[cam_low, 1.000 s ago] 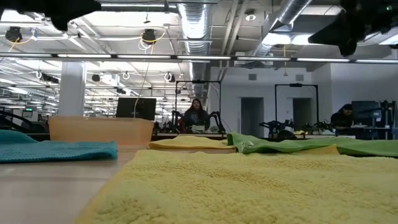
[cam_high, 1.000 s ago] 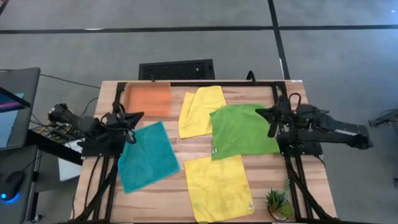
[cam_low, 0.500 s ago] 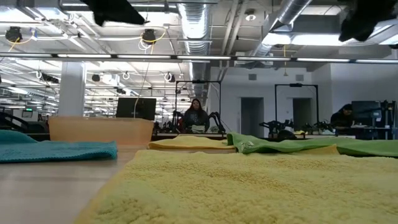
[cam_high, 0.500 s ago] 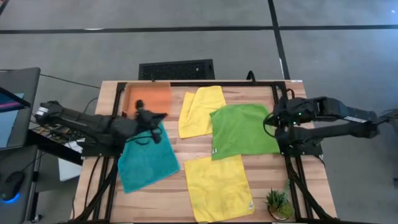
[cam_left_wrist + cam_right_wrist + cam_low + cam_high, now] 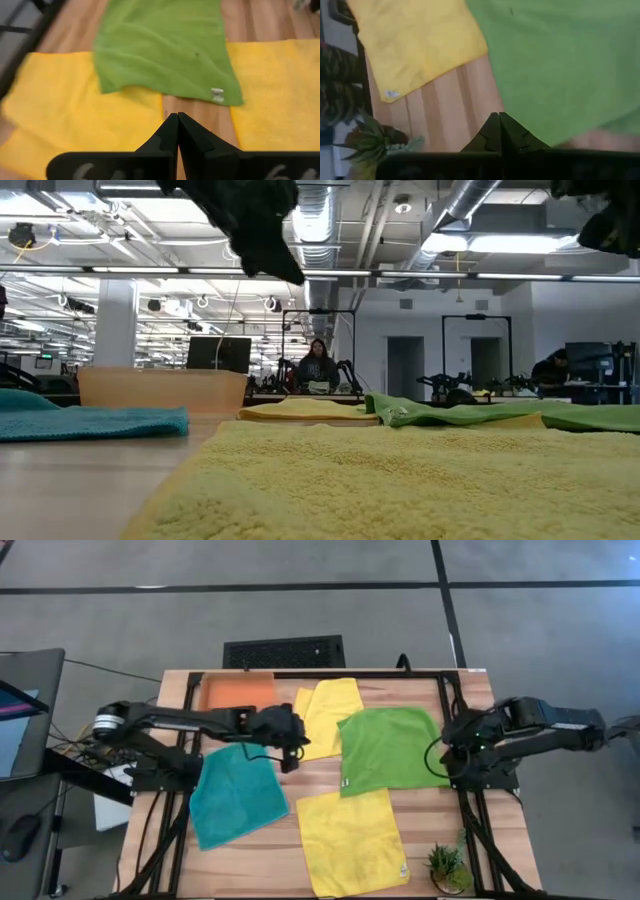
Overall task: Fold microfiber towels
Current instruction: Fold the green microfiber towel
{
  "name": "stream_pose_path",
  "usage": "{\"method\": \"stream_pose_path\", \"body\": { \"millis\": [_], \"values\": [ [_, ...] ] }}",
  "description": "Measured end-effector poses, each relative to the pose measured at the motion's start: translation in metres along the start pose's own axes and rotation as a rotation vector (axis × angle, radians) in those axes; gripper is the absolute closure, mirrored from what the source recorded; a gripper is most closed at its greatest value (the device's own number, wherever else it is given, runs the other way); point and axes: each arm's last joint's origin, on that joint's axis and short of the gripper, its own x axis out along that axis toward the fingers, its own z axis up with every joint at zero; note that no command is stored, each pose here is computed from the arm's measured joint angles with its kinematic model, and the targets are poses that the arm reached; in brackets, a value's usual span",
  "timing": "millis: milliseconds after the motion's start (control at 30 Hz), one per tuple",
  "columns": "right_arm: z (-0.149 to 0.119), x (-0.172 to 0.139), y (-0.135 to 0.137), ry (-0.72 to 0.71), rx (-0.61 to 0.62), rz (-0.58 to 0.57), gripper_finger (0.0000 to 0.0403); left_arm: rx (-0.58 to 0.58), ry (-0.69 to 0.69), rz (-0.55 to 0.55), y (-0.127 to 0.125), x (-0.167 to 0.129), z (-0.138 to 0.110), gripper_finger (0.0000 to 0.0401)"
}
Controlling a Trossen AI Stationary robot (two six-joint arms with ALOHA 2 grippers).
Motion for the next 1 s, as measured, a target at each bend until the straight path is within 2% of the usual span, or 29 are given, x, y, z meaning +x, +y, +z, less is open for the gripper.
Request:
{"method": "stream_pose_path", "body": {
  "millis": [133, 300, 567, 767, 1000],
  "values": [
    [0.002, 0.006, 0.002, 0.073, 0.102, -0.019, 0.0397, 0.053, 0.017, -0.056, -0.006, 0.019, 0.009, 0.0401],
    [0.008, 0.014, 0.007, 0.130, 0.077, -0.029, 0.0391, 0.047, 0.036, -0.055, -0.011, 0.033, 0.017, 0.0401],
    [0.015, 0.023, 0.011, 0.191, 0.069, -0.052, 0.0348, 0.040, 0.017, -0.084, -0.012, 0.031, 0.025, 0.0401],
    [0.020, 0.032, 0.013, 0.252, 0.079, -0.084, 0.0303, 0.041, 0.019, -0.083, -0.012, 0.029, 0.028, 0.0401],
    [0.031, 0.051, 0.015, 0.345, 0.112, -0.138, 0.0218, 0.042, 0.025, -0.083, -0.012, 0.029, 0.027, 0.0401]
  ]
}}
